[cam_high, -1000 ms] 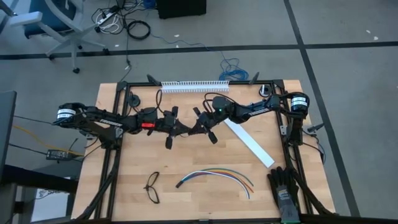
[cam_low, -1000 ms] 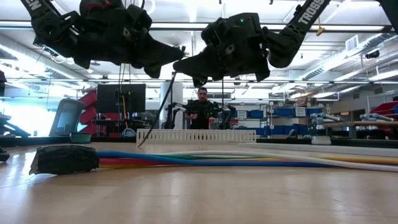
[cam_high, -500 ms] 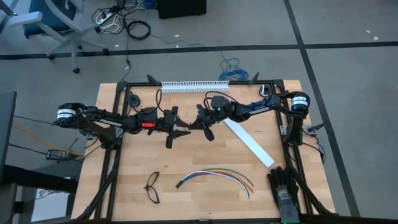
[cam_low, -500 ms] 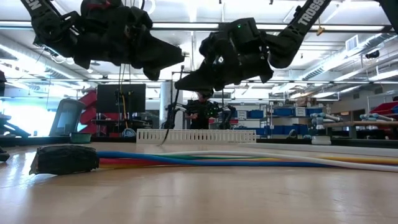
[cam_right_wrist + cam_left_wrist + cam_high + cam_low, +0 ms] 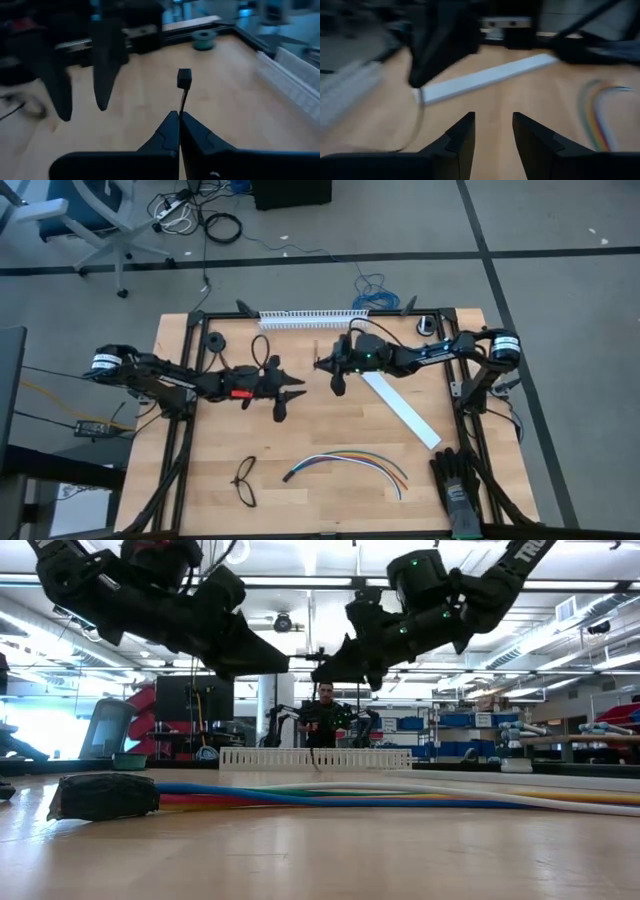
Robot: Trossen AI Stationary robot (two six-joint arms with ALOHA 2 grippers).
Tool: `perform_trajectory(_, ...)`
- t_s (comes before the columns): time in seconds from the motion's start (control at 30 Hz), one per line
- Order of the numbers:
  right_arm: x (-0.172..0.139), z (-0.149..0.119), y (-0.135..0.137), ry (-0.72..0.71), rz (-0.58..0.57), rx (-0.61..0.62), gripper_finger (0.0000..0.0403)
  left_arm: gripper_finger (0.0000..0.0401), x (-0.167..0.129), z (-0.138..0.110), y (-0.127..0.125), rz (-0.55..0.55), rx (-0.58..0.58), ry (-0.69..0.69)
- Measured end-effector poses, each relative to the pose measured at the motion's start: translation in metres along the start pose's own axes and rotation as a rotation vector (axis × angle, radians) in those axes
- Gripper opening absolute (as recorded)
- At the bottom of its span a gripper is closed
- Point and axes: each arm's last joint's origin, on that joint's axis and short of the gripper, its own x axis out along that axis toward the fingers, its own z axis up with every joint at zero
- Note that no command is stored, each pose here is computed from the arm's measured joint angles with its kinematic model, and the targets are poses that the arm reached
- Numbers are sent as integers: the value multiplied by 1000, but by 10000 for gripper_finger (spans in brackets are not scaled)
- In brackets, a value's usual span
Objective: Ziptie cables
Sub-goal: Wrap the zip tie around the cable wires
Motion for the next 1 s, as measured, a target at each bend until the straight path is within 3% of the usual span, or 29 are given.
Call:
perform_trajectory(0.23,2,6,20,-125,-95,50,0,140,-3,-3,-11,284,123,1)
perform_trajectory(0.33,1,15,25,-211,-93,64,0,140,-1,-3,-11,330,119,-20)
perform_trajectory(0.53,2,20,28,-231,-117,76,0,140,6,-4,-12,345,97,-76)
perform_trajectory(0.67,2,19,28,-225,-133,77,0,140,17,-2,-14,368,145,-65)
perform_trajectory(0.9,2,19,27,-224,-136,77,0,140,43,14,-17,535,269,-48)
perform_trajectory(1.0,3,19,26,-221,-144,77,0,140,48,17,-18,591,272,-45)
